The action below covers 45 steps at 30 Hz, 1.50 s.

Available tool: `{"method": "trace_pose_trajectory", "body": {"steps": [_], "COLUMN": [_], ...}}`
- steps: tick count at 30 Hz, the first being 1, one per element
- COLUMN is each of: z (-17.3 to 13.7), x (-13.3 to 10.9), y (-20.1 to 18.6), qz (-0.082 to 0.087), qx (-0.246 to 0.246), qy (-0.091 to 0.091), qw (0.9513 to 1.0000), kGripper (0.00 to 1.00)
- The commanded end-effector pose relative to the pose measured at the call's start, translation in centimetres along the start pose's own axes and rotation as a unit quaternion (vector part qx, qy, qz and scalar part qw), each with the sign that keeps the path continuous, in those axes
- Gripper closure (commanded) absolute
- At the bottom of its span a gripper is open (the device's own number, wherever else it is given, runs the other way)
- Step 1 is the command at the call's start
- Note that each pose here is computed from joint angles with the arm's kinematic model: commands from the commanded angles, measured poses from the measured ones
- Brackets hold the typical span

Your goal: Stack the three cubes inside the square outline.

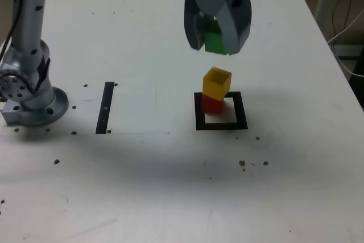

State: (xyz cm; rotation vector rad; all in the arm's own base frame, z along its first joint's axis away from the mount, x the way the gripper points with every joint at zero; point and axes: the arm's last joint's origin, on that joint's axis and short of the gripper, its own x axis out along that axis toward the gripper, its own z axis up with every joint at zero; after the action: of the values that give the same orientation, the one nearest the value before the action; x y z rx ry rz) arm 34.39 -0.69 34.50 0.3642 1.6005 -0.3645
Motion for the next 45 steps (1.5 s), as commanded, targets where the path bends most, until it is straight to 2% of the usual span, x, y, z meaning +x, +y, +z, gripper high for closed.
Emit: {"method": "trace_pose_trajectory", "body": {"steps": [1, 7, 13, 24, 31, 37, 45], "z": [0.2, 0.4, 0.6, 0.5, 0.9, 1.1, 1.4], "x": [0.2, 1.9, 3.6, 3.7, 4.5, 4.8, 5.6], "y": [-0.7, -1.1, -1.0, -1.2, -1.1, -1.1, -0.9], "qz": [0.008, 0.02, 0.02, 0.012, 0.007, 0.007, 0.002], "qx": [0.0, -0.004, -0.004, -0.005, -0.005, -0.005, -0.004], "qy": [0.004, 0.02, 0.025, 0.011, 0.009, 0.009, 0.022], "qw": [1.0, 0.9996, 0.9995, 0.9999, 0.9999, 0.9999, 0.9997], "kGripper": [0.83, 0.83, 0.82, 0.82, 0.81, 0.7, 0.48]}}
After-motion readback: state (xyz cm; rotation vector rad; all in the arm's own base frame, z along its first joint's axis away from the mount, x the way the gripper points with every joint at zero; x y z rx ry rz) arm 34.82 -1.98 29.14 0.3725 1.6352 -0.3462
